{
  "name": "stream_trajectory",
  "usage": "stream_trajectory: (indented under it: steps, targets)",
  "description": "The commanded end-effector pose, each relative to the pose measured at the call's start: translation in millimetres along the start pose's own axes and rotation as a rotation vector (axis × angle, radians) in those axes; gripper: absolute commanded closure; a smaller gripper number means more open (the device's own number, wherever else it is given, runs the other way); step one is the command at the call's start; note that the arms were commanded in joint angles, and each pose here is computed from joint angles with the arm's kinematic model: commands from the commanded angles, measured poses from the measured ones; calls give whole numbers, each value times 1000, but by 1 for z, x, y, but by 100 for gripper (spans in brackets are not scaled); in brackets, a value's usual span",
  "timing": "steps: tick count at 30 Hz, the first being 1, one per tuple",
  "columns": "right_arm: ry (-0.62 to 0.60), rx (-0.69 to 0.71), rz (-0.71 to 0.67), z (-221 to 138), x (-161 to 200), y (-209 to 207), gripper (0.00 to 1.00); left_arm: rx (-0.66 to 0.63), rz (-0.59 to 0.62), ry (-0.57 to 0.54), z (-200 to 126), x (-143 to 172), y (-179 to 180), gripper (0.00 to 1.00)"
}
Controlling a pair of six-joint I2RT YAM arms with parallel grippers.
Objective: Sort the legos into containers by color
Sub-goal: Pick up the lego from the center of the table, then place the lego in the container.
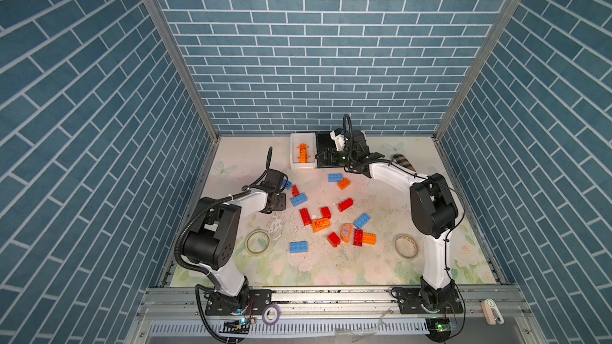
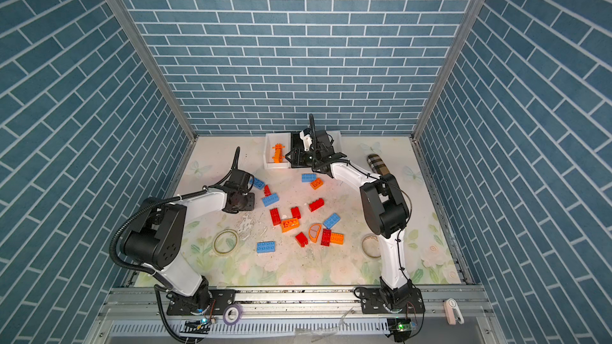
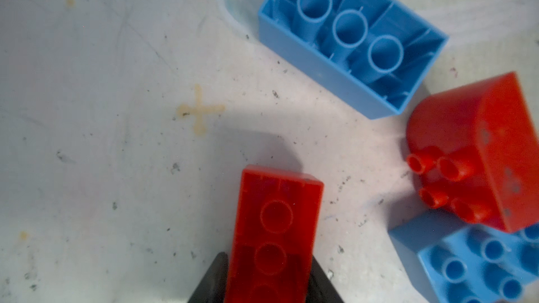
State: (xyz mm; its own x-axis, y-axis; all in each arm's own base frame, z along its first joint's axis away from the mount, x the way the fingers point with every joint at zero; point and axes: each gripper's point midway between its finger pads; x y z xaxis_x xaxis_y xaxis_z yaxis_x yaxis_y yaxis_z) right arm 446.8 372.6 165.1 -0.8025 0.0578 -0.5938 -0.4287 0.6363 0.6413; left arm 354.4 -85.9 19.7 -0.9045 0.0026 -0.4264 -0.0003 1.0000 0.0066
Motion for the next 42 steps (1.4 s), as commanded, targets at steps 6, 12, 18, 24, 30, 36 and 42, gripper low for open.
stream_trajectory:
  steps: [6, 12, 18, 24, 30, 36, 42]
  targets:
    - [8, 92, -26, -24, 14, -22, 38, 9, -5, 7, -6, 1, -4, 71]
    - [36, 126, -20, -35, 25, -31, 38, 1, -13, 1, -14, -1, -1, 78]
    - [118, 199, -56, -48, 50, -46, 38, 24, -19, -70, -42, -15, -2, 81]
    - [188, 240, -124, -63, 81, -59, 36, 116, -10, -151, -72, -39, -18, 82]
    - [233, 247, -185, -77, 105, -64, 30, 238, 36, -255, -98, -69, -56, 82]
    - [273, 279, -248, -82, 129, -69, 23, 353, 74, -341, -114, -97, -97, 82]
    - [317, 311, -293, -77, 150, -72, 20, 437, 90, -414, -118, -128, -125, 82]
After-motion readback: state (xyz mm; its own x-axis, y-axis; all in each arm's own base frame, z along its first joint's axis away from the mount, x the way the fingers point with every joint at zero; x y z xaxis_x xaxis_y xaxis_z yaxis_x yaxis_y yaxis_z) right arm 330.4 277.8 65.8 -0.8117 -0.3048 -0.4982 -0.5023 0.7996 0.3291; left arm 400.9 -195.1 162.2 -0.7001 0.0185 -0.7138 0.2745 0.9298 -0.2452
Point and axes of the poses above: each gripper's point midway between its finger pads, its own z axis out along the fingers, its own y axis along the line the jaws close on, x = y × z, and after that the axes turned 2 degrees about z, right-handed
